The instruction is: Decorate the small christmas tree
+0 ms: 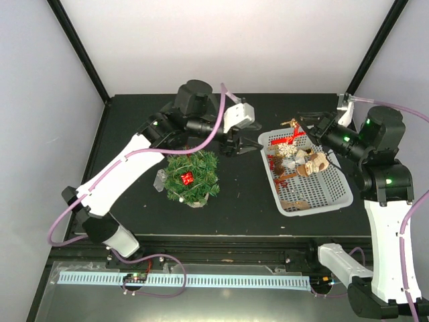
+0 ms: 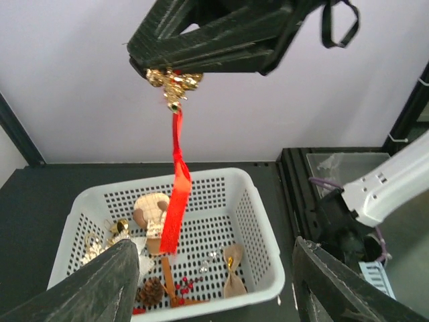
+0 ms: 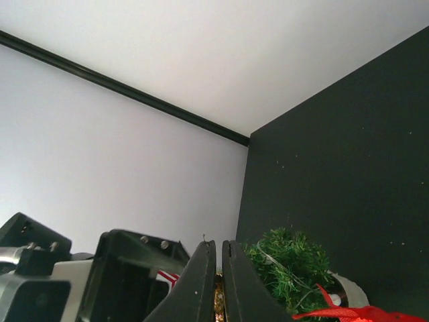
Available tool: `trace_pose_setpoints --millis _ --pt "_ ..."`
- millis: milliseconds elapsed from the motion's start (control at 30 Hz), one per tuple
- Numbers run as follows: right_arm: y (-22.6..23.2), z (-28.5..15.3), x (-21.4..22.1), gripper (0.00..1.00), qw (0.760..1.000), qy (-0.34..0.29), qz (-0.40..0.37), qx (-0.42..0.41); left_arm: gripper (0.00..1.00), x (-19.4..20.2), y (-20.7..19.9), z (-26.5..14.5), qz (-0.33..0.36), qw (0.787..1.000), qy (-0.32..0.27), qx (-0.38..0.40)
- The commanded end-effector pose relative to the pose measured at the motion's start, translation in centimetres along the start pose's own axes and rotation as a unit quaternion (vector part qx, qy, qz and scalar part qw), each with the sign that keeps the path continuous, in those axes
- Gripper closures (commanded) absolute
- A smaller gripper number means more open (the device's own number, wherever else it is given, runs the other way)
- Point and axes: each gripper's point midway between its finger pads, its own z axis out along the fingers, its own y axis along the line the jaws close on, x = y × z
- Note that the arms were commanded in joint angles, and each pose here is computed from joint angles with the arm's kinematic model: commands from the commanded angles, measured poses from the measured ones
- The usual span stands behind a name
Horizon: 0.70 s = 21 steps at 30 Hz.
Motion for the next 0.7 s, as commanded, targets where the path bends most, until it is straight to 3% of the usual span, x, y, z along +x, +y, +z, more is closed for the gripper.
trace_pose_setpoints --millis 0,533,667 --pt "1.0 -0.4 0.2 0.94 1.000 -0.006 0.014 -0.024 0.36 -1.8 1.4 2.4 -0.004 0.999 -0.037 -0.020" --pt "1.0 -0.9 0.2 0.94 0.999 -0.021 0.035 -0.031 0.36 -1.3 2.8 8.4 -0.058 0.997 -0.050 0.022" --pt "0.8 -1.0 0.4 0.94 0.998 -0.021 0.040 -0.031 0.46 -1.2 2.9 9.2 -0.068 0.996 -0.051 0.036"
